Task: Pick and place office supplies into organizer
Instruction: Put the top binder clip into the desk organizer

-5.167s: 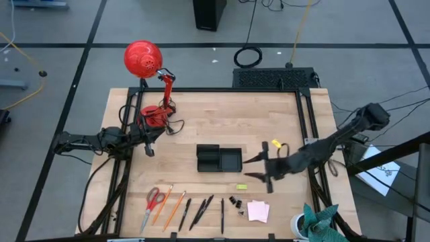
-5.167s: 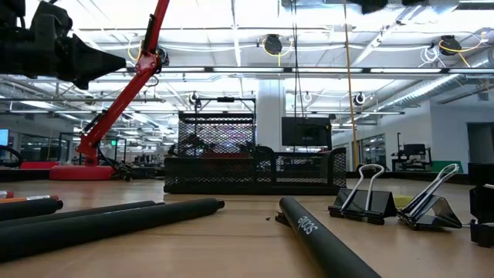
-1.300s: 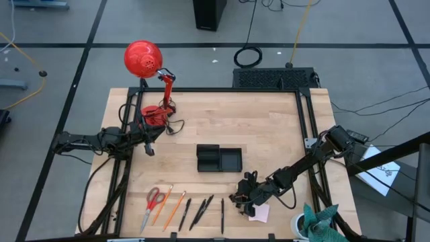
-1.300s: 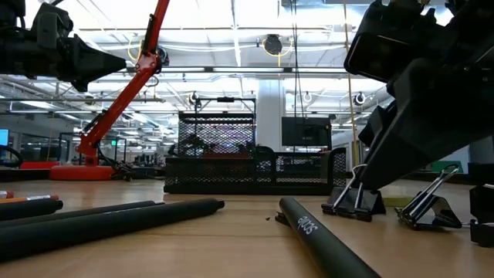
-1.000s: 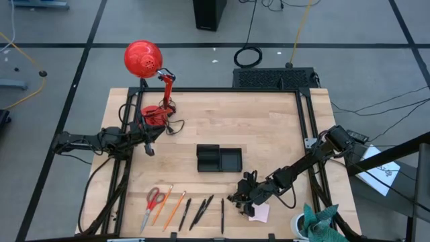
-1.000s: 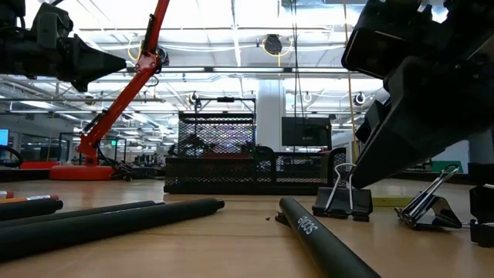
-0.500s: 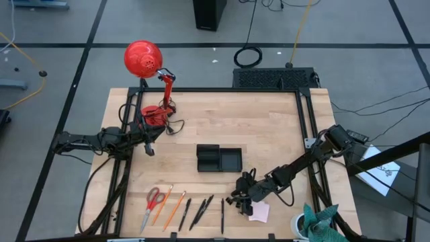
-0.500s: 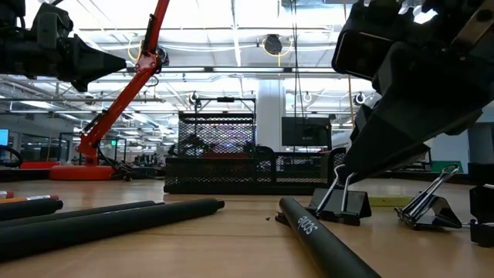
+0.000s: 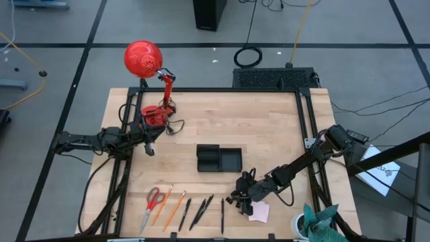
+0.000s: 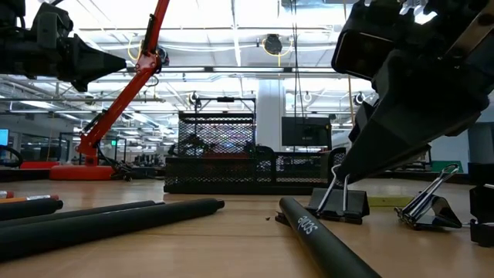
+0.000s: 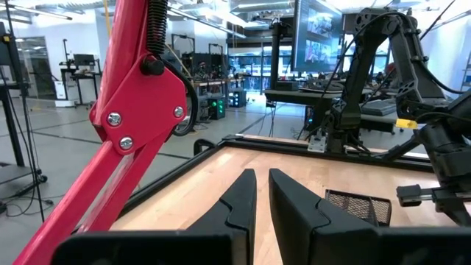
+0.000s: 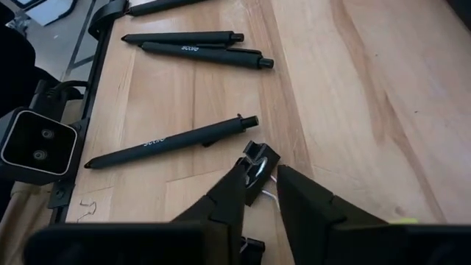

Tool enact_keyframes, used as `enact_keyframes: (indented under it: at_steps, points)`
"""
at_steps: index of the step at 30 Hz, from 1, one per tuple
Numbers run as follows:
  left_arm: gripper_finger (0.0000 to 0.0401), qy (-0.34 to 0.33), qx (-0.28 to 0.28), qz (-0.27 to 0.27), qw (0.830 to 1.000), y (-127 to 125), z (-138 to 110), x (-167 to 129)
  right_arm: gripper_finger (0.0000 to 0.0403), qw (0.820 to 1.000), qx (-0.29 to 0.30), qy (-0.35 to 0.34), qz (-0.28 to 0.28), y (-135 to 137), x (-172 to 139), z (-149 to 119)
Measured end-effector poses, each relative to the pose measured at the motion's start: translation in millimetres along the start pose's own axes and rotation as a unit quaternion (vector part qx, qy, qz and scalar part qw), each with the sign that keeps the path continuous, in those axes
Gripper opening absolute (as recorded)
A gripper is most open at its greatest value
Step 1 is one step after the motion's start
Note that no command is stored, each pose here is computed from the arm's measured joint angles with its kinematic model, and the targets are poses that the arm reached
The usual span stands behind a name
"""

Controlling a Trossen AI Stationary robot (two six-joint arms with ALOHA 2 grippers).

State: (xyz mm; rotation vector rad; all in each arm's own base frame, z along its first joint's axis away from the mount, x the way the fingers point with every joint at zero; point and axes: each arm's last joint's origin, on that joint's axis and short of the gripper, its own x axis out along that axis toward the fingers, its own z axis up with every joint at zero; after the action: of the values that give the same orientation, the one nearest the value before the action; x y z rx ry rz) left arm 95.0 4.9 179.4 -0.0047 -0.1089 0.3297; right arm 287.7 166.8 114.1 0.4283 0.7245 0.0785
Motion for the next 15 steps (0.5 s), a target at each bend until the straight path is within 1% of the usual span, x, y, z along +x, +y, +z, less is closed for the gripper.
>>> enact_keyframes:
  at_steps: [7, 15]
  points:
    - [0.0047, 0.000, 0.000, 0.000, 1.000, 0.0, 0.0, 0.0, 0.0007, 1.000, -0.015, -0.003, 0.002, 0.2, 0.1, 0.8]
    - [0.0047, 0.000, 0.000, 0.000, 1.000, 0.0, 0.0, 0.0, 0.0002, 0.999, -0.036, -0.027, 0.012, 0.7, 0.6, 7.1]
